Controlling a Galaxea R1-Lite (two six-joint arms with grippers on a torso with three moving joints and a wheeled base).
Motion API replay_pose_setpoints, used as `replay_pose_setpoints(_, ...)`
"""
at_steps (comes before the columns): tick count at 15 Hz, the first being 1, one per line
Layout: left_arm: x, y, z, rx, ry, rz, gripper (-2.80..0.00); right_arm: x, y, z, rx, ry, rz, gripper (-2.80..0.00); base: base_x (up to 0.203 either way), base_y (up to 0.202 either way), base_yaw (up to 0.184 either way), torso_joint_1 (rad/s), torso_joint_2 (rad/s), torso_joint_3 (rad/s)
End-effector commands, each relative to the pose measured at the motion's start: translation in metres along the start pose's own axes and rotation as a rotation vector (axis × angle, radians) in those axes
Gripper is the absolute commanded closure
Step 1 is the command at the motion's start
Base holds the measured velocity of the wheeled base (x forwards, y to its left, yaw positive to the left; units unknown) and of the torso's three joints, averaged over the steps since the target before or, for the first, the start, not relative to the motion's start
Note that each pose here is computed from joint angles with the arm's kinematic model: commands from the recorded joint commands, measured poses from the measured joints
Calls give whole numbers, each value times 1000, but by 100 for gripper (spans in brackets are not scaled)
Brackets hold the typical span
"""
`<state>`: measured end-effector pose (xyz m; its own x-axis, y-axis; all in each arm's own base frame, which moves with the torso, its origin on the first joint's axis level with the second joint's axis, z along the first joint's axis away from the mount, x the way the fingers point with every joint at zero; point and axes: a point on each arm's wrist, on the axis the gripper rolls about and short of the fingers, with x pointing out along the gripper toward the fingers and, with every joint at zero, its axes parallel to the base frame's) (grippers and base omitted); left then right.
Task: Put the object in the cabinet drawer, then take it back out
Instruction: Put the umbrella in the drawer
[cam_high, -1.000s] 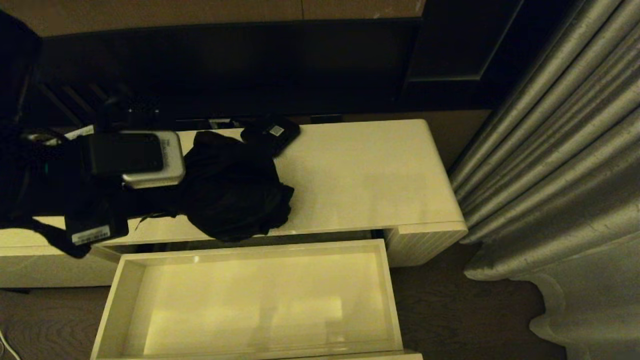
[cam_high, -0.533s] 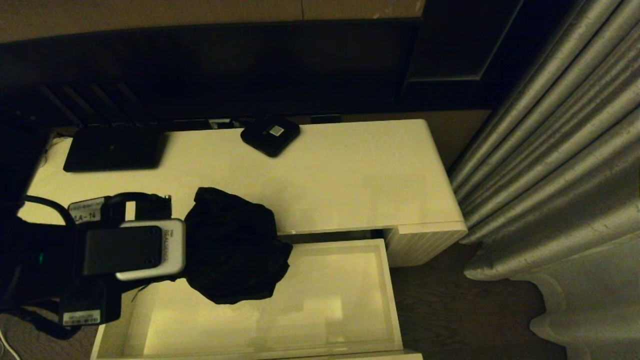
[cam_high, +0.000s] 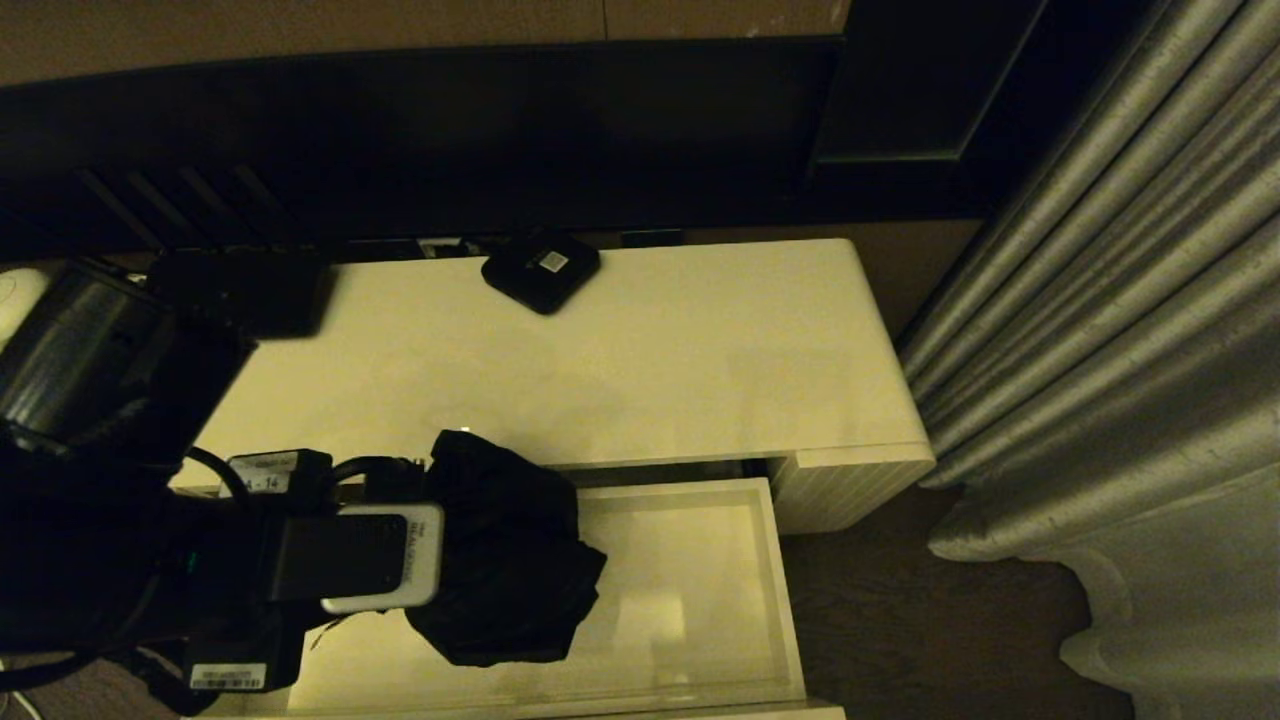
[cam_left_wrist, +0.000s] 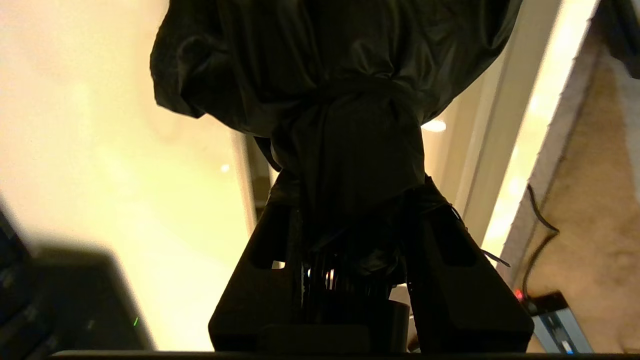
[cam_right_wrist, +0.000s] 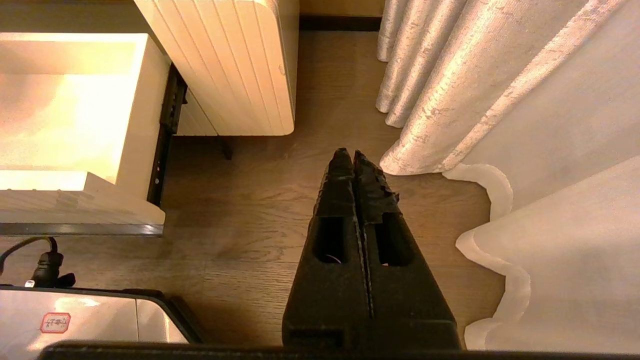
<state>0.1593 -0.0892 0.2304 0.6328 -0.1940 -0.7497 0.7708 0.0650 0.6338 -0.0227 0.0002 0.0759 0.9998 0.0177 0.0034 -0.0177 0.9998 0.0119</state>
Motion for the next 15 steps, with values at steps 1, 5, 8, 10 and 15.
replay_pose_setpoints(1,18,2,6,23,20,-59,0,0,0,0,0,0,1,0,0,0,0,0,0,0)
replay_pose_setpoints(5,59,12,28,-34,18,-90,0,0,0,0,0,0,1,0,0,0,0,0,0,0)
replay_pose_setpoints(8,84,26,58,-167,-11,-83,0,0,0,0,0,0,1,0,0,0,0,0,0,0)
replay_pose_setpoints(10,85,26,64,-188,-21,-81,0,0,0,0,0,0,1,0,0,0,0,0,0,0)
replay_pose_setpoints(15,94,17,75,-339,-26,-126,0,0,0,0,0,0,1,0,0,0,0,0,0,0)
